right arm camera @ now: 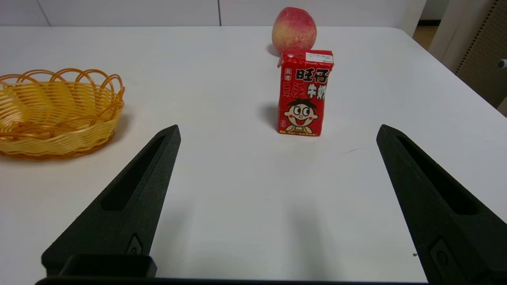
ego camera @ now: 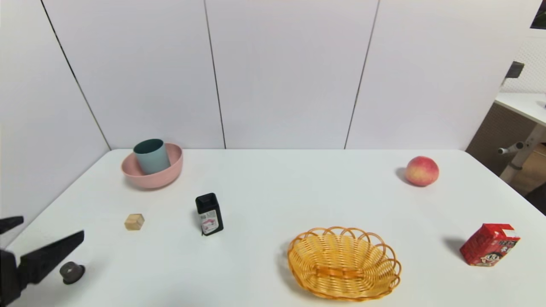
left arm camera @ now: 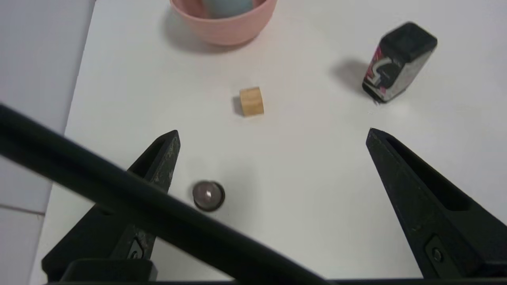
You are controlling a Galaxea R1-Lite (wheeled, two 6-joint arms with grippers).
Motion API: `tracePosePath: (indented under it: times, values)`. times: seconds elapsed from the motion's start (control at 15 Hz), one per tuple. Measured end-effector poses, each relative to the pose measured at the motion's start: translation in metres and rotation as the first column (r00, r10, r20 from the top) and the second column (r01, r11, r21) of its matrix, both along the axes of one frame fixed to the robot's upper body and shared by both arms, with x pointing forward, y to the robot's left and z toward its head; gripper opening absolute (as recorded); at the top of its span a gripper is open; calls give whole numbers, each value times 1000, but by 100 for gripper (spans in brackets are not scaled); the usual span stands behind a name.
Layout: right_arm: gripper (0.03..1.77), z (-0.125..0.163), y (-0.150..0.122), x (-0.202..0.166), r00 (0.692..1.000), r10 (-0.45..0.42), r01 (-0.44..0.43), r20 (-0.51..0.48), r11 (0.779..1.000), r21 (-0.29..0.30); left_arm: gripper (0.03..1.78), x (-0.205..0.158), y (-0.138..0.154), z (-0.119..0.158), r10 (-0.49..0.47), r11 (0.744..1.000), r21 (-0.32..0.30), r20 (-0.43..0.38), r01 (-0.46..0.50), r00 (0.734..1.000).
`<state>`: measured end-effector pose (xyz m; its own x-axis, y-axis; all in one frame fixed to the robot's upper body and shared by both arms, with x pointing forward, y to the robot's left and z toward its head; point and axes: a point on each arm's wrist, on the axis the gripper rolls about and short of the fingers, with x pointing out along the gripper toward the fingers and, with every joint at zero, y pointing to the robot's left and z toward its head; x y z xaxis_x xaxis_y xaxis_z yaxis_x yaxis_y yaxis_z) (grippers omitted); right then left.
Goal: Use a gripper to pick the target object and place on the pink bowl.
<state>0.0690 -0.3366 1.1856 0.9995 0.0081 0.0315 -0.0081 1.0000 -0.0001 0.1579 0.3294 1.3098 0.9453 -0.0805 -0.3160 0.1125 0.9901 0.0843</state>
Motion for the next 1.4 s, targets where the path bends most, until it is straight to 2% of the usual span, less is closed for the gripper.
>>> tracePosePath:
  times: [0.2,0.33,0.53,0.67,0.87,0.93,1.4]
  values:
    - [171,0,0,0,1000,0,0,0,1000,0,169,-43,2,-48,0,1000,-5,80,1,997]
    - [171,0,0,0,1000,1,-1,0,1000,0,169,-58,3,-84,7,1000,-9,132,-5,991]
    - [171,0,0,0,1000,-1,1,0,1000,0,169,-75,4,-112,34,999,-17,235,-31,971]
    - [171,0,0,0,1000,0,0,0,1000,0,169,-83,4,-121,48,999,-26,271,-43,961]
    - [171,0,0,0,1000,0,0,0,1000,0,169,-87,4,-127,93,991,-118,288,-61,953]
    - [171,0,0,0,1000,0,0,0,1000,0,169,-88,4,-127,103,989,-130,294,-68,950]
    - [171,0,0,0,1000,5,-5,-1,1000,-11,169,-89,4,-127,104,989,-132,306,-66,946]
